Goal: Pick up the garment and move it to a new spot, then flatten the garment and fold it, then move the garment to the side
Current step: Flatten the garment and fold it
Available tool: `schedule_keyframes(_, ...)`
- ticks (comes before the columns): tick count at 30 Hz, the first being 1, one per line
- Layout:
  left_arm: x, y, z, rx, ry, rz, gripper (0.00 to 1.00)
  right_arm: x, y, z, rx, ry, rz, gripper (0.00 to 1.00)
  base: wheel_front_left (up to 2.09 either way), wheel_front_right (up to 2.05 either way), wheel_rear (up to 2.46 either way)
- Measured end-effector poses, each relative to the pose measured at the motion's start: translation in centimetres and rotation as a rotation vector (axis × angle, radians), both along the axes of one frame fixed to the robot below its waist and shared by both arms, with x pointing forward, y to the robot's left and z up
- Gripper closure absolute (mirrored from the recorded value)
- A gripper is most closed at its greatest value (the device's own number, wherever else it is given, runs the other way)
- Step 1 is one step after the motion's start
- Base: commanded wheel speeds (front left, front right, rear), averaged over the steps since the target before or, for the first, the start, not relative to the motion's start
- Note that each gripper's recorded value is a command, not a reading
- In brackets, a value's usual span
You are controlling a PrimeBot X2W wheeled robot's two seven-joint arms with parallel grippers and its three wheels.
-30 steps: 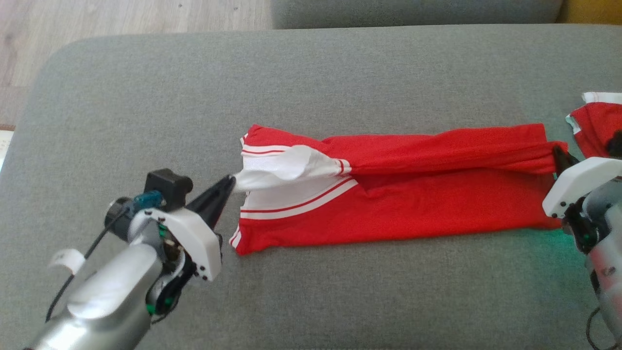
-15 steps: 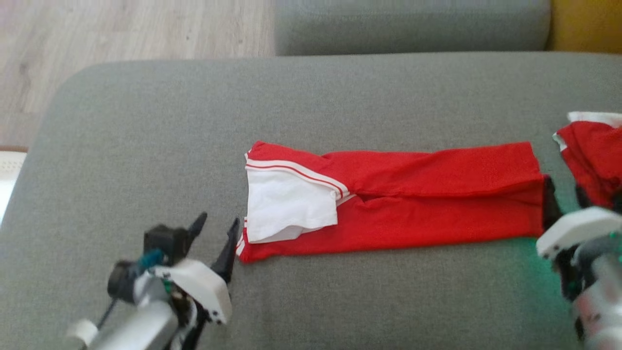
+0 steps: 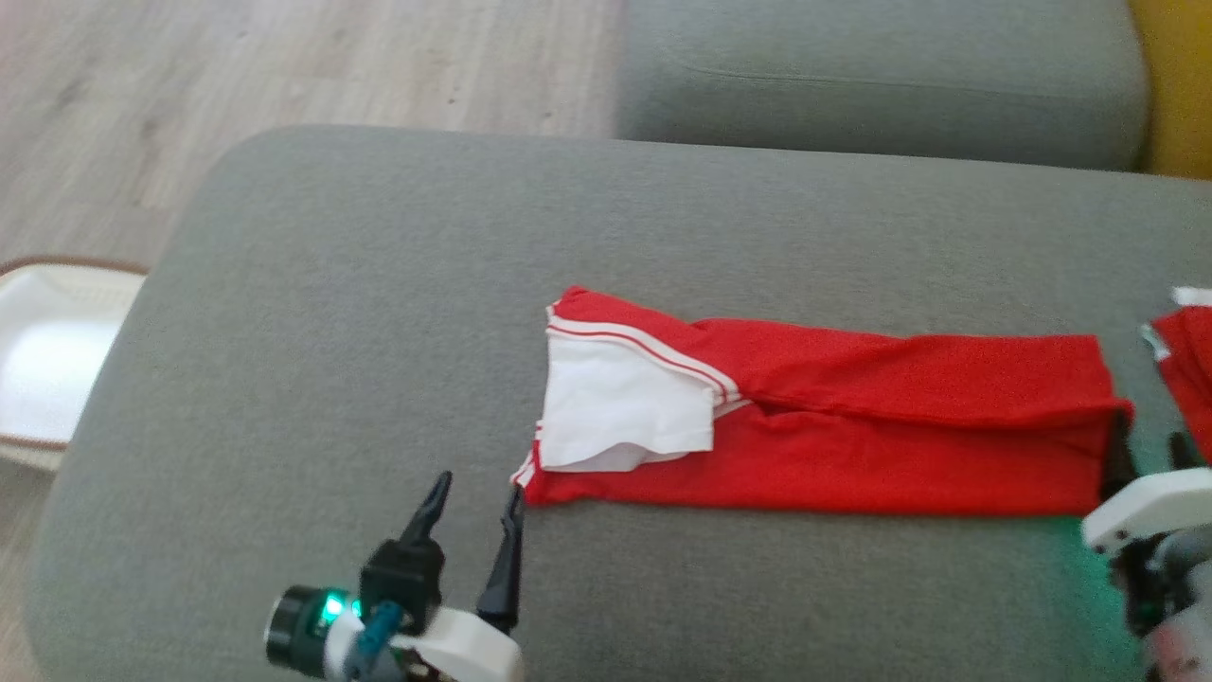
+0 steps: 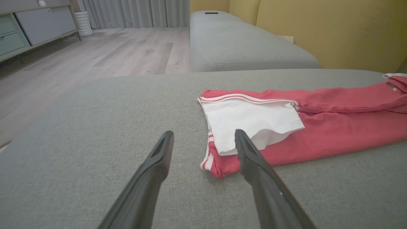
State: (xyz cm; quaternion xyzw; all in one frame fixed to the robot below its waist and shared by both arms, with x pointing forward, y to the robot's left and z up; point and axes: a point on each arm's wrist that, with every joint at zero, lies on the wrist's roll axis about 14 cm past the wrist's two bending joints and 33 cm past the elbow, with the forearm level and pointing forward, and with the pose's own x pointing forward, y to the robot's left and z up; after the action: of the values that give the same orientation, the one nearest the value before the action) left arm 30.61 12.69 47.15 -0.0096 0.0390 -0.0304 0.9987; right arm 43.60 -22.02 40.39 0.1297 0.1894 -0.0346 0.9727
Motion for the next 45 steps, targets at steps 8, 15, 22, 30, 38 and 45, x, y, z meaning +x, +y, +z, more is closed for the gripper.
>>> schedule_keyframes(8,-1.1,-0.2,0.0,-0.012,-0.008,0.027,0.00,1.8,-1.2,-1.1,-0.091,0.128,0.018,0.00,0.00,0.00,0.00)
schedule_keyframes(15,-0.7,0.6,0.2,0.000,-0.022,0.047,0.00,-0.5,-0.5,-4.6,-0.050,0.267,0.000,0.00,0.00,0.00,0.00)
schedule_keyframes(22,-0.3,0.5,0.5,0.014,-0.038,0.026,0.00,-0.7,-0.1,-4.5,-0.016,0.288,-0.013,1.00,0.00,0.00,0.00)
schedule_keyframes(30,-1.2,-0.6,-0.1,0.004,-0.026,-0.006,0.00,-0.3,-2.6,-1.9,-0.143,0.206,0.002,1.00,0.00,0.00,0.00)
schedule_keyframes(38,-1.6,-0.9,0.0,-0.001,-0.037,-0.025,0.00,2.6,-3.2,4.1,-0.239,0.004,0.019,1.00,0.00,0.00,0.00)
schedule_keyframes(45,-2.2,-0.6,-0.1,0.001,-0.039,-0.014,0.00,4.6,10.7,7.7,-0.149,-0.166,0.265,1.00,0.00,0.00,0.00)
